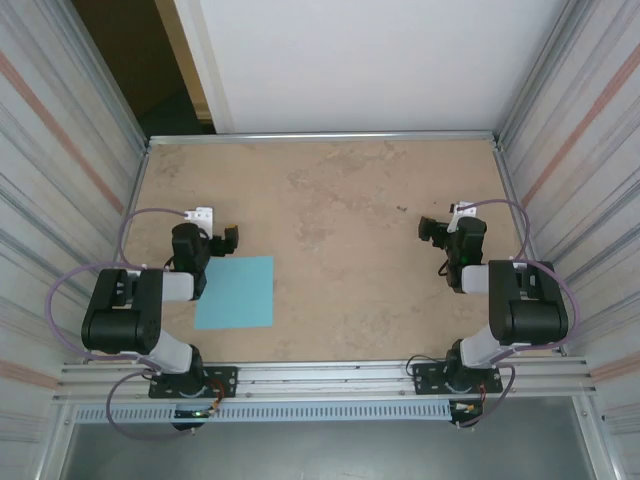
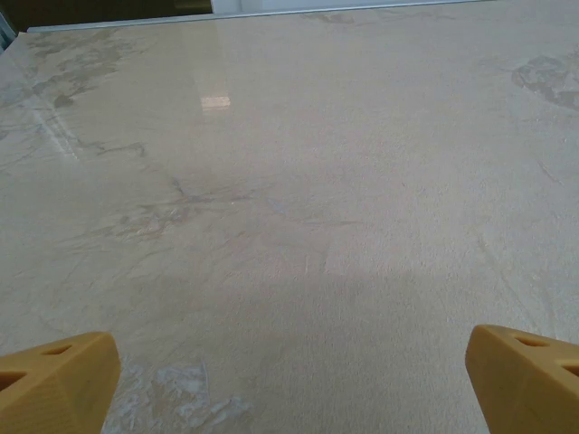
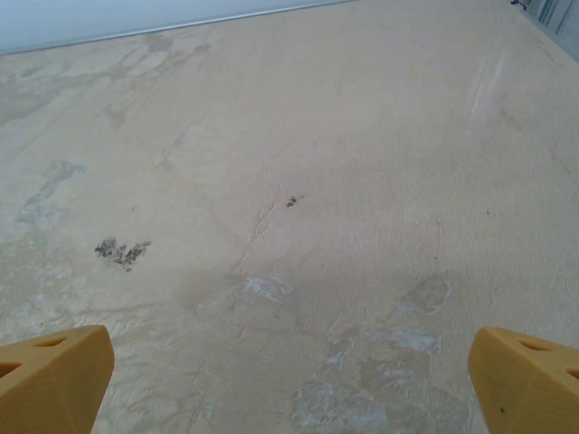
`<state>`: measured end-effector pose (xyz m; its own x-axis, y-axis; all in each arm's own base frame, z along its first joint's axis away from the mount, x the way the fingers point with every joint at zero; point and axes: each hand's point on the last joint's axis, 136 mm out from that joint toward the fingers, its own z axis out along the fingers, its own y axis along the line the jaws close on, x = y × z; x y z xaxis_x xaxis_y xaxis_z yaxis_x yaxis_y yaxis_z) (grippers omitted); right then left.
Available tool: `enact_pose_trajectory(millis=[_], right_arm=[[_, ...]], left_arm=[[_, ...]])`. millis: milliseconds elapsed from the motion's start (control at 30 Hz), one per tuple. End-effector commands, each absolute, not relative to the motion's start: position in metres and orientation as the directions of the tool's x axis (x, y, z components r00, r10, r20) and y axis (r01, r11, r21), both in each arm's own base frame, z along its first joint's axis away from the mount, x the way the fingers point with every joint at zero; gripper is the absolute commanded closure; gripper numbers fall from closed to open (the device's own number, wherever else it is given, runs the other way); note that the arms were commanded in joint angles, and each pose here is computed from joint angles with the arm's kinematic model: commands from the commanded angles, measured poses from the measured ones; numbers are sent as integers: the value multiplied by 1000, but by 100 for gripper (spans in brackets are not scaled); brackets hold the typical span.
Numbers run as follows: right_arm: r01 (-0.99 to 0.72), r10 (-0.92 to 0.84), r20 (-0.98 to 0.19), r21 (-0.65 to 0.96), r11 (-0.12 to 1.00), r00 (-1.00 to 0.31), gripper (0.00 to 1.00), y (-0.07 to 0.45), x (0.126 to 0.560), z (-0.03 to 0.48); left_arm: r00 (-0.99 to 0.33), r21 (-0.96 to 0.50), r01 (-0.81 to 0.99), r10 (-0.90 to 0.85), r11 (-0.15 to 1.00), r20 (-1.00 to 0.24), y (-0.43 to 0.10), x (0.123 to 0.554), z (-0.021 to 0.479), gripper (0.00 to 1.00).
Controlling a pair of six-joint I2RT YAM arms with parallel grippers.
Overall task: Fold a paper plane with a square sheet of paper (pick it up from the middle)
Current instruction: Move the square sheet of paper to the center of the table.
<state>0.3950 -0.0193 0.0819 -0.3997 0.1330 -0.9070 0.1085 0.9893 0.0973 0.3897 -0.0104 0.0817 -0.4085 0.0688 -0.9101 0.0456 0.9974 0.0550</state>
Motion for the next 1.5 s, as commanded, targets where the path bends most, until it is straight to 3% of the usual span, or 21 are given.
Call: enact_pose_trajectory(millis=[0,1067,1300,1467], right_arm=[[95,108,-909,76,993,-403,1,-19,394,81],[94,110,-912,79,992,-395,1,-20,394,82],[147,83,-896,20,989,-437,1,-17,394,124],[228,196,-843,90,969,-501,1,-2,380,150]], left_arm=[[-383,70,54,86,996,-920,-12,396,91,1],[-370,47,84,75,995,-926,-14,394,96,1],[-403,93,27,96,995,-910,-13,391,139,1],[-464,-30,-82,-65,996,-883,-5,383,157,1]])
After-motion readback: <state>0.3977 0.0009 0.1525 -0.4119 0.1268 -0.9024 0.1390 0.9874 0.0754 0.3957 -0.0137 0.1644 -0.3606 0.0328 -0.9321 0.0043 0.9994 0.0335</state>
